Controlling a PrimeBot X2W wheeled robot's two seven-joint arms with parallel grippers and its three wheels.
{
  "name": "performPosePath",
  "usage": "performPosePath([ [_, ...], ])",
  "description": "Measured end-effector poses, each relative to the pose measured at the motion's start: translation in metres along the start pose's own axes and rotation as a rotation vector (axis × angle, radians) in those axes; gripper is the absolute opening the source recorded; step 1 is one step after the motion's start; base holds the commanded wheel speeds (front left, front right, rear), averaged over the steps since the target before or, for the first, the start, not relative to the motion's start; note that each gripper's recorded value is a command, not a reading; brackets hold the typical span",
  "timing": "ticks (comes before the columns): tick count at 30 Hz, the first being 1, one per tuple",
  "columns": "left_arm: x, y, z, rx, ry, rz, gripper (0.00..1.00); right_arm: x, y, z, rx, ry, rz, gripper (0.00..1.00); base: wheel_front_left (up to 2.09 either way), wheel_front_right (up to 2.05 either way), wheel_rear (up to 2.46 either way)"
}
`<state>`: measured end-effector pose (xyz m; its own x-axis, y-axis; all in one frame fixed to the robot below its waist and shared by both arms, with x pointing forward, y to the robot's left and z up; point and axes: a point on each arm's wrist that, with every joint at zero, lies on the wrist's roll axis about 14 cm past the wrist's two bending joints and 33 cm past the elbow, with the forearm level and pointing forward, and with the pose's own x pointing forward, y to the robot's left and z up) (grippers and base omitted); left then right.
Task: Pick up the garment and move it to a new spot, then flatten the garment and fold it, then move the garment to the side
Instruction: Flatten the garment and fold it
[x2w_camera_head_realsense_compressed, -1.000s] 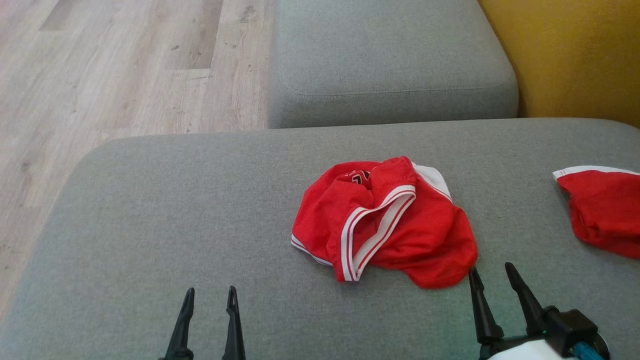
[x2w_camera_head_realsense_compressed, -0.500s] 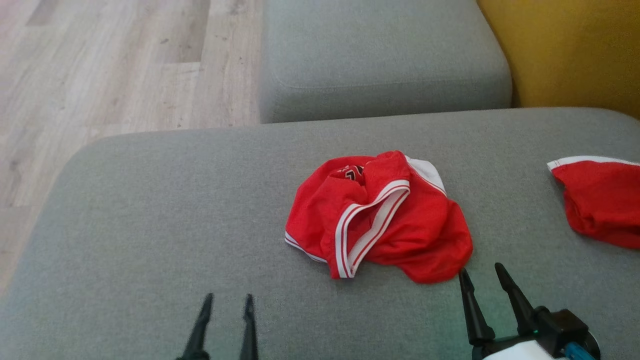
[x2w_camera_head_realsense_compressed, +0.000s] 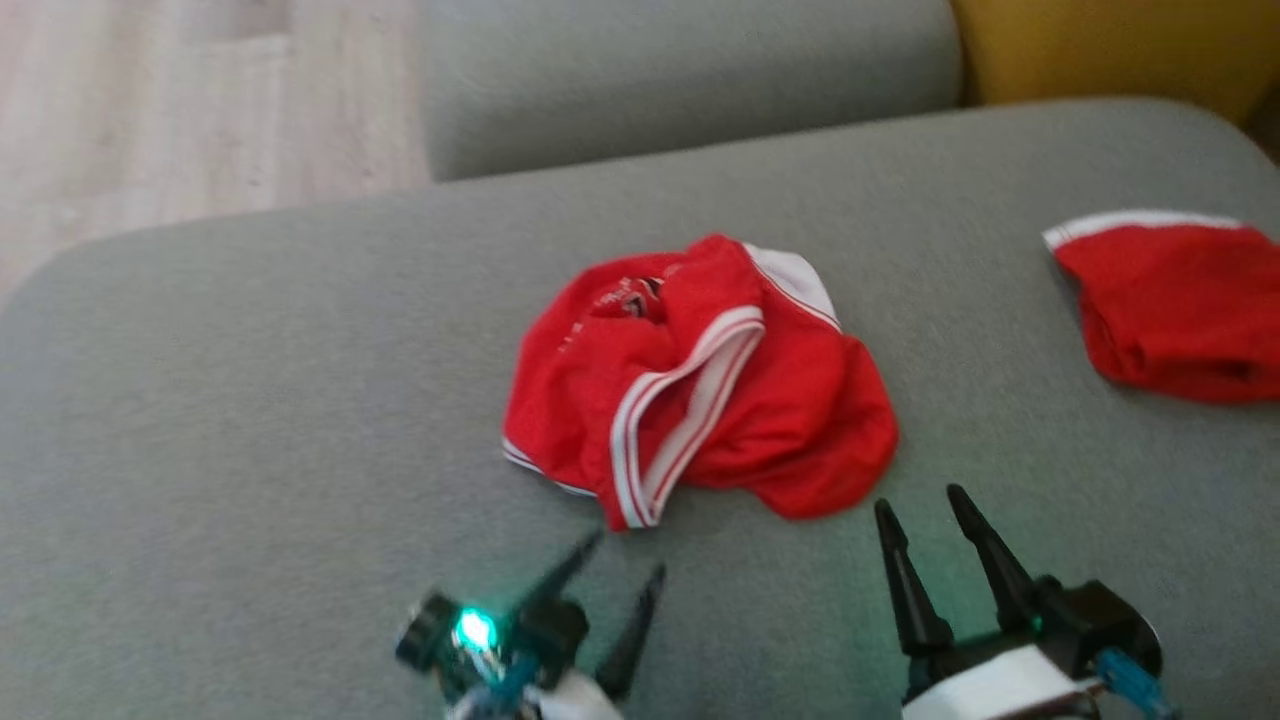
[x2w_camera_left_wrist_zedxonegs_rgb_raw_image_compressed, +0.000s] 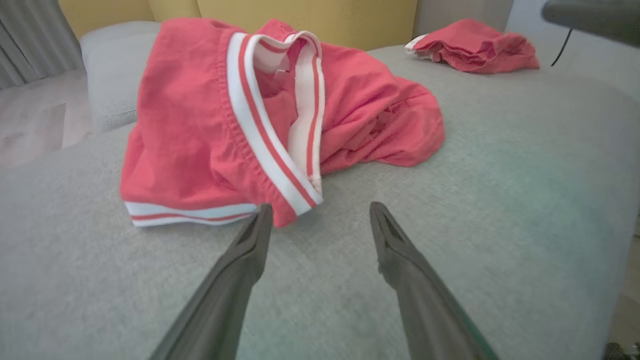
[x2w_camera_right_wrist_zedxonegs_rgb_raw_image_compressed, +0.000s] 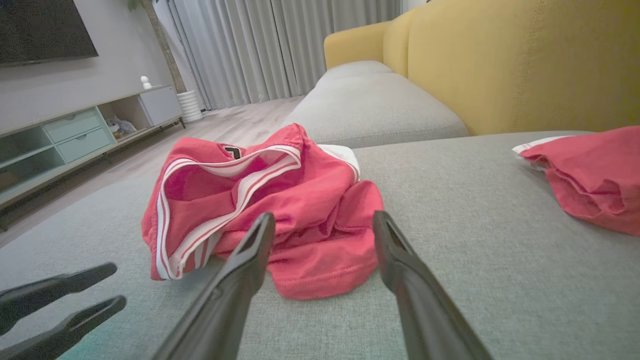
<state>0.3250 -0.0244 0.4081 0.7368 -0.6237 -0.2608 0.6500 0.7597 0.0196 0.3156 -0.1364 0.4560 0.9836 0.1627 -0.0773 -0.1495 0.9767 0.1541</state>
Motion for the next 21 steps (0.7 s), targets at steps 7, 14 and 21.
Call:
performPosePath([
  [7,0.046,0.007,0.000,0.038,0.048,-0.041,1.00,0.013,-0.022,0.012,-0.019,-0.026,-0.058,1.00,0.00,0.00,0.00],
  [14,0.059,-0.004,-0.023,0.033,0.133,-0.091,0.00,0.001,-0.041,0.005,-0.021,0.000,-0.128,1.00,0.00,0.00,0.00],
  [21,0.061,-0.026,-0.006,-0.098,0.104,-0.170,0.00,-0.009,-0.047,0.013,-0.024,-0.028,-0.155,1.00,0.00,0.00,0.00],
])
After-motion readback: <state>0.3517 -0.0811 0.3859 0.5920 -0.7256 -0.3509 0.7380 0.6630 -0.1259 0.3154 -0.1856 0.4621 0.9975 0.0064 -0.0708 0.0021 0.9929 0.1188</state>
